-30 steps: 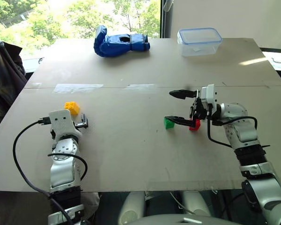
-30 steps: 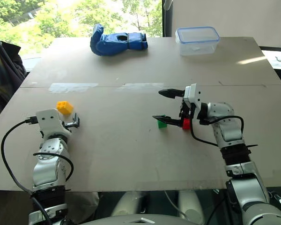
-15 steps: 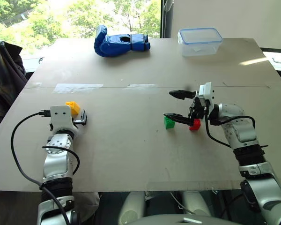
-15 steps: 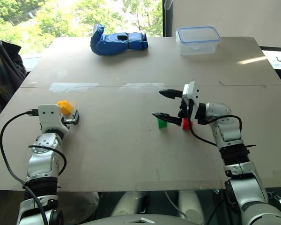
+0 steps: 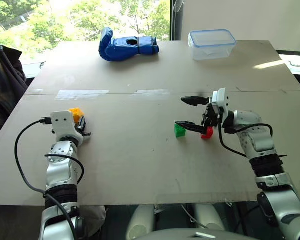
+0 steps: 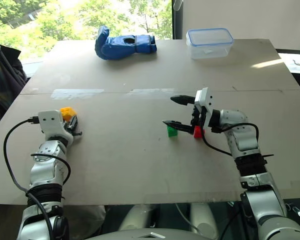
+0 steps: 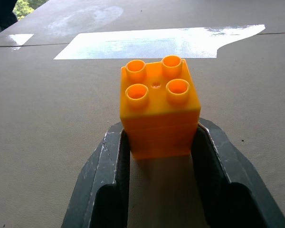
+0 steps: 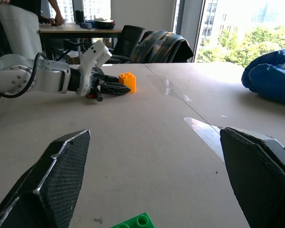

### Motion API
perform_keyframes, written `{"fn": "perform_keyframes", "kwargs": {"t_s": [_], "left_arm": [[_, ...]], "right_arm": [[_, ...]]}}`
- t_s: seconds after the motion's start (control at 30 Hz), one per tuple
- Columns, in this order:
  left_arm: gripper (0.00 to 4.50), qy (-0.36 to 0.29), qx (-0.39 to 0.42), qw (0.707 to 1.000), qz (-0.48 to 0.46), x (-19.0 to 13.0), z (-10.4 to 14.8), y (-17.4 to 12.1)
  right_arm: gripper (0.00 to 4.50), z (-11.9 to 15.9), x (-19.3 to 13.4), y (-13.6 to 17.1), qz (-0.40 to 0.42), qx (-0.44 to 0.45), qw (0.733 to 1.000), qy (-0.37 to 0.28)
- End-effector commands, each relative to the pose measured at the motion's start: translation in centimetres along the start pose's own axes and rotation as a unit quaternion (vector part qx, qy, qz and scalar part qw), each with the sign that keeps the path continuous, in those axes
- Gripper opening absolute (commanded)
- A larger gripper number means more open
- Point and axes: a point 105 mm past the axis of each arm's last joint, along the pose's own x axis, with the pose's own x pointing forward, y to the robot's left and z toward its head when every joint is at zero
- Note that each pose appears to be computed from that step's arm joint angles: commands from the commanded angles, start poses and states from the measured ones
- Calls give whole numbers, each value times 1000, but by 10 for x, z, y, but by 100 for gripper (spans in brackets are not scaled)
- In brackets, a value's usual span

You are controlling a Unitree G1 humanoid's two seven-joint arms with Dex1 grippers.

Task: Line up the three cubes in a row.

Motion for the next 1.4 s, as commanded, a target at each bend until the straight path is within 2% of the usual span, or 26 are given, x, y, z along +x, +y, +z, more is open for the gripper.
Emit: {"fn": "perform_keyframes", "kwargs": {"t_s": [0.03,0.17,0.23,0.43,0.53,0.6,0.87,1.07,1.23,1.4], "left_arm": [[123,-23,-15,999,-42,0,10,-5],[123,-50,-18,991,-119,0,25,-31],[123,-65,-22,979,-191,-4,34,-55],[123,-73,36,911,-403,-36,38,-114],[123,-56,66,852,-516,-56,29,-139],[123,-55,85,823,-560,-62,26,-148],[123,-46,177,734,-654,-54,13,-163],[123,-82,222,676,-697,-46,23,-184],[123,-91,232,640,-727,-51,22,-199],[123,-66,244,608,-752,-58,11,-205]], "right_arm": [[450,11,-15,-6,-22,-15,1000,-10],[450,10,-35,-10,-34,-10,999,-4],[450,10,-51,-8,-33,0,999,-5],[450,7,-89,6,-10,25,1000,9],[450,1,-104,17,2,24,1000,18],[450,0,-108,21,1,28,1000,13],[450,2,-109,32,-5,30,1000,3],[450,2,-117,37,-17,37,999,7],[450,-5,-128,36,-34,33,998,29],[450,-5,-130,37,-38,32,998,31]]}}
